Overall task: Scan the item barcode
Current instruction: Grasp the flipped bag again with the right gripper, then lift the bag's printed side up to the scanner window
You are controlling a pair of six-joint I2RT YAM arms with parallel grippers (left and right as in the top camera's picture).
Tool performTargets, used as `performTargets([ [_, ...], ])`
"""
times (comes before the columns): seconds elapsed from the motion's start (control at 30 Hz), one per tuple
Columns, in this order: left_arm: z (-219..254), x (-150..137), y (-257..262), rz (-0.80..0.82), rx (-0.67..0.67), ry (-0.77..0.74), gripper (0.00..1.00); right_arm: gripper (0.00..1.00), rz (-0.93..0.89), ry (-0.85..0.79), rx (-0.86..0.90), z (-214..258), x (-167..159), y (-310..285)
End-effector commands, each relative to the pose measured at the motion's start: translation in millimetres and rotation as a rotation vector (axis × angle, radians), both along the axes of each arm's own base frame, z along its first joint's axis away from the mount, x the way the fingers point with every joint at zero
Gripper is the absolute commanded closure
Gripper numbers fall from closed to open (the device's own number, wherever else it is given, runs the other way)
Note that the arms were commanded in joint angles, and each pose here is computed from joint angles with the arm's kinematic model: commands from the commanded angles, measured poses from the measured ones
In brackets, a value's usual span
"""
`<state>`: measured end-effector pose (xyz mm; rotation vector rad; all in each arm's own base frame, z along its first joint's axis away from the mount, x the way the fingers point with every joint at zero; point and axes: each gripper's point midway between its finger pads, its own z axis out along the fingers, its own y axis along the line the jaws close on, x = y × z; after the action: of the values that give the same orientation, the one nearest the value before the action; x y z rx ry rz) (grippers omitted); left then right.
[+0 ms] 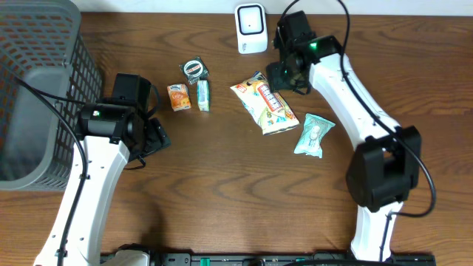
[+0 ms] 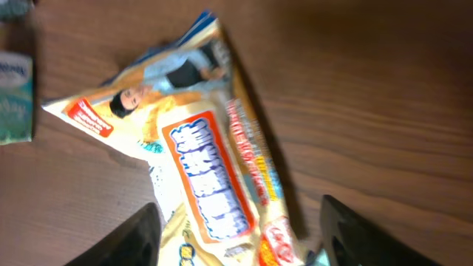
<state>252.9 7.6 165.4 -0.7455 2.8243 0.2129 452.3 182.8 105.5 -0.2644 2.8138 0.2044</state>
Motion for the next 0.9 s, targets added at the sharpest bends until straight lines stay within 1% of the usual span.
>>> performTargets([
  [0.0, -1.2, -1.3, 2.6, 0.01, 0.009, 0.006, 0.02, 0.31, 0.061, 0.089, 0.03, -33.8, -8.9, 14.8],
  [0.07, -1.2, -1.3, 2.6, 0.01, 0.009, 0.006, 0.03, 0.3, 0.063, 0.123, 0.025, -50.5, -10.7, 16.1],
  [0.13, -1.2, -1.3, 2.6, 0.01, 0.009, 0.006, 0.02, 0.32, 0.073, 0.155, 0.024, -65.5, -13.6, 18.4],
  [0.27, -1.2, -1.3, 2.6, 0.01, 0.009, 0.006, 0.03, 0.42, 0.088, 0.195, 0.01, -83.4, -19.1, 20.6],
  [0.3, -1.2, -1.3, 2.6, 0.01, 0.009, 0.006, 0.03, 0.46, 0.091, 0.202, 0.008, -86.5, -20.6, 21.4],
  [0.33, -1.2, -1.3, 2.6, 0.01, 0.009, 0.006, 0.02, 0.51, 0.092, 0.204, 0.007, -87.0, -21.2, 22.1],
  [0.37, -1.2, -1.3, 2.6, 0.01, 0.01, 0.006, 0.02, 0.58, 0.094, 0.204, 0.007, -87.2, -21.3, 22.7],
  [0.43, -1.2, -1.3, 2.6, 0.01, 0.009, 0.006, 0.02, 0.75, 0.094, 0.199, 0.008, -86.8, -20.2, 23.4],
  [0.5, -1.2, -1.3, 2.6, 0.01, 0.009, 0.006, 0.02, 0.93, 0.093, 0.197, 0.009, -86.7, -19.7, 23.5],
  [0.53, -1.2, -1.3, 2.6, 0.01, 0.009, 0.006, 0.02, 0.99, 0.093, 0.195, 0.01, -86.5, -19.1, 23.7],
  [0.63, -1.2, -1.3, 2.6, 0.01, 0.009, 0.006, 0.02, 0.99, 0.078, 0.177, 0.02, -79.4, -13.8, 25.8],
  [0.7, -1.2, -1.3, 2.6, 0.01, 0.009, 0.006, 0.02, 0.99, 0.053, 0.145, 0.039, -66.2, -5.0, 28.2],
  [0.77, -1.2, -1.3, 2.6, 0.01, 0.009, 0.006, 0.02, 0.99, 0.048, 0.093, 0.06, -46.6, 6.8, 31.6],
  [0.87, -1.2, -1.3, 2.6, 0.01, 0.009, 0.006, 0.02, 0.99, 0.024, -0.037, 0.086, -3.0, 33.2, 36.3],
])
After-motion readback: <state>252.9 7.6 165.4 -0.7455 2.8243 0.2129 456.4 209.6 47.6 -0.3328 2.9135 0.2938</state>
